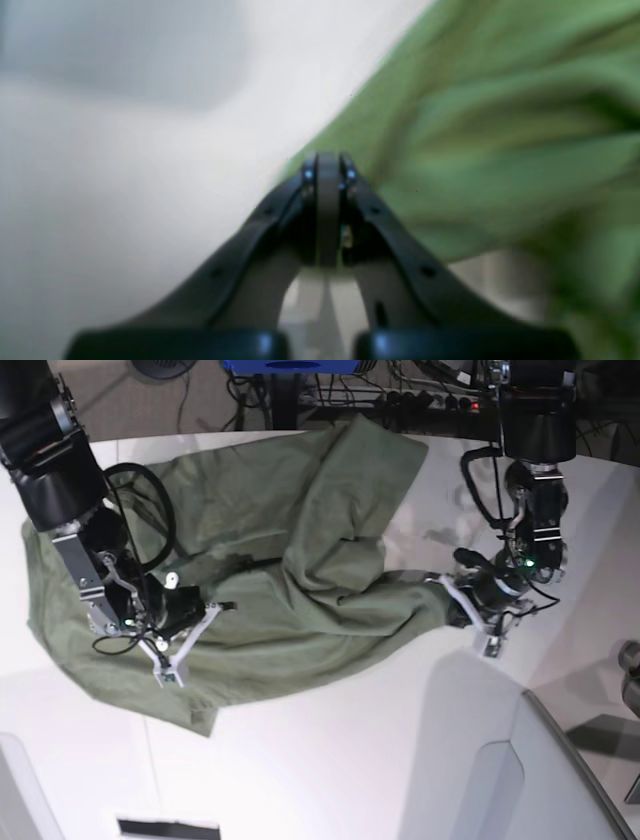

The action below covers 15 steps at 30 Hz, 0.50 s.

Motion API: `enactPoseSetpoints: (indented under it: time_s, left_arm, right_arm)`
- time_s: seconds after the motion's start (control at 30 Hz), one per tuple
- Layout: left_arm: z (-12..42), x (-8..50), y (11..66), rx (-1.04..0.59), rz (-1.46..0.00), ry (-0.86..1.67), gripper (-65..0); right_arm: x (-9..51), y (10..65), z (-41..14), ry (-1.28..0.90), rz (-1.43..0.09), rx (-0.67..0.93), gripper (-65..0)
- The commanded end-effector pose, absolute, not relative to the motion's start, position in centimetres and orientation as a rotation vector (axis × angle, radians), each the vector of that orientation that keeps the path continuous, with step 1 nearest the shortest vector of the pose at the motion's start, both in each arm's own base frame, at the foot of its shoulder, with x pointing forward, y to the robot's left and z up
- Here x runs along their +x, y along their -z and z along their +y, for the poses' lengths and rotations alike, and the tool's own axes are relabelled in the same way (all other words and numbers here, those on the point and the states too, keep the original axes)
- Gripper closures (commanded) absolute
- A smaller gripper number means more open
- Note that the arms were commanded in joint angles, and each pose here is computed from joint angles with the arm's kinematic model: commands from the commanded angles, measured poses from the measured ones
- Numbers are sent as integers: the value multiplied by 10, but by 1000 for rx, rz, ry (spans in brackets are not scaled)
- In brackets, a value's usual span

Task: Layout the t-shirt on the table in an organized manner, then fold the t-shirt properly
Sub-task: 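Grasp the shirt edges with both grippers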

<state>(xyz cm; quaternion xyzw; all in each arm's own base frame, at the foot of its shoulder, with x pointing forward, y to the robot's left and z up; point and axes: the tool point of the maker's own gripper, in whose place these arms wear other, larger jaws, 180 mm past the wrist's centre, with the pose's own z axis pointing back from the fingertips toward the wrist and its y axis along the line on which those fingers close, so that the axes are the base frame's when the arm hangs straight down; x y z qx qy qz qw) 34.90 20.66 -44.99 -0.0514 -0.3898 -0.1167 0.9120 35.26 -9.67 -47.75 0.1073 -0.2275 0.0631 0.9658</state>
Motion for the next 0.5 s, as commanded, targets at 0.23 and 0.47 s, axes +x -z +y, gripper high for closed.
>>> enactPoseSetpoints:
  time_s: [0.23,0.47]
  left_arm:
    - [203,381,449,-162,-884,174,0]
    - [203,377,466,-176,-835,145,0]
  right_arm:
    - [368,463,-92,-136,-511,232,-9]
    - [363,466,-93,-127,-501,233,-9]
